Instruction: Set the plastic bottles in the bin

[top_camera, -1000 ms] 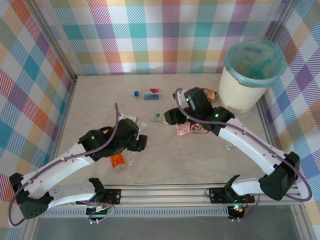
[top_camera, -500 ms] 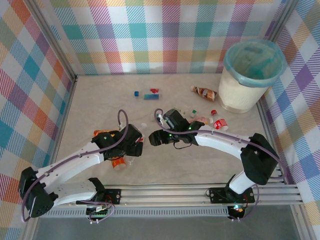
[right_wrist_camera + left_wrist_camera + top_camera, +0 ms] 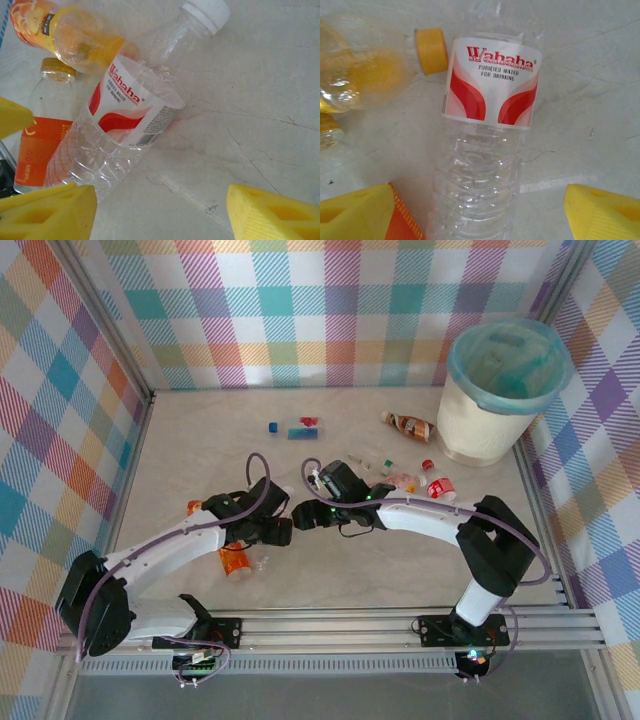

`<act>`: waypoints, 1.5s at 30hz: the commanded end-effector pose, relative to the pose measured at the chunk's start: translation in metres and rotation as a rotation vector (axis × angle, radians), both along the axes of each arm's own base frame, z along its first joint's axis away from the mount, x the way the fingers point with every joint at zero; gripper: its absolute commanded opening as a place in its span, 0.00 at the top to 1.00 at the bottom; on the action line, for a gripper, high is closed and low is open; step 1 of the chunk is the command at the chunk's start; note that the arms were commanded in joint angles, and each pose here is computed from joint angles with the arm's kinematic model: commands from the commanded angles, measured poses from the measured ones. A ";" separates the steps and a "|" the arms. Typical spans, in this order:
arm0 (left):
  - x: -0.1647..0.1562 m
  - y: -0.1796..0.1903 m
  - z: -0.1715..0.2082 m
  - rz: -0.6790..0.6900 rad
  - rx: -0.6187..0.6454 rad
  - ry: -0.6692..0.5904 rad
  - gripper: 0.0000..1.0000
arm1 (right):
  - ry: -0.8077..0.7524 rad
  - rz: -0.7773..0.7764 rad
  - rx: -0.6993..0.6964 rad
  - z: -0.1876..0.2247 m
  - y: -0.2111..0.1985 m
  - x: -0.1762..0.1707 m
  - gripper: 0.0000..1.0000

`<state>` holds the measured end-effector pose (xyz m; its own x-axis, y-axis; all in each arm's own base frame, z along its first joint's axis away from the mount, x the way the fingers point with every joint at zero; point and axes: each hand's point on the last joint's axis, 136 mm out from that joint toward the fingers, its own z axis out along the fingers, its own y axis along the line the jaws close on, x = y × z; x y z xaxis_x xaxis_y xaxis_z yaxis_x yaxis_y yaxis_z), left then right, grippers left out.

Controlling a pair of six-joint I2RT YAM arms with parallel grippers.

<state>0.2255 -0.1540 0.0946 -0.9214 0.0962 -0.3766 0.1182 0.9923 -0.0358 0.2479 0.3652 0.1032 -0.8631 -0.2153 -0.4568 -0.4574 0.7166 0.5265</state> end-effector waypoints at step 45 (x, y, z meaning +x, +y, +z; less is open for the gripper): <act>-0.031 -0.041 0.120 -0.417 -0.374 -0.382 0.41 | -0.435 0.003 0.314 0.197 -0.057 -0.013 0.23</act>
<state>0.2023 -0.1864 0.1967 -0.7115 0.1861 -0.6776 0.4636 0.8490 -0.2536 0.2410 0.2978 0.2562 -0.6504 -0.0694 -0.7564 -0.5989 0.6593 0.4545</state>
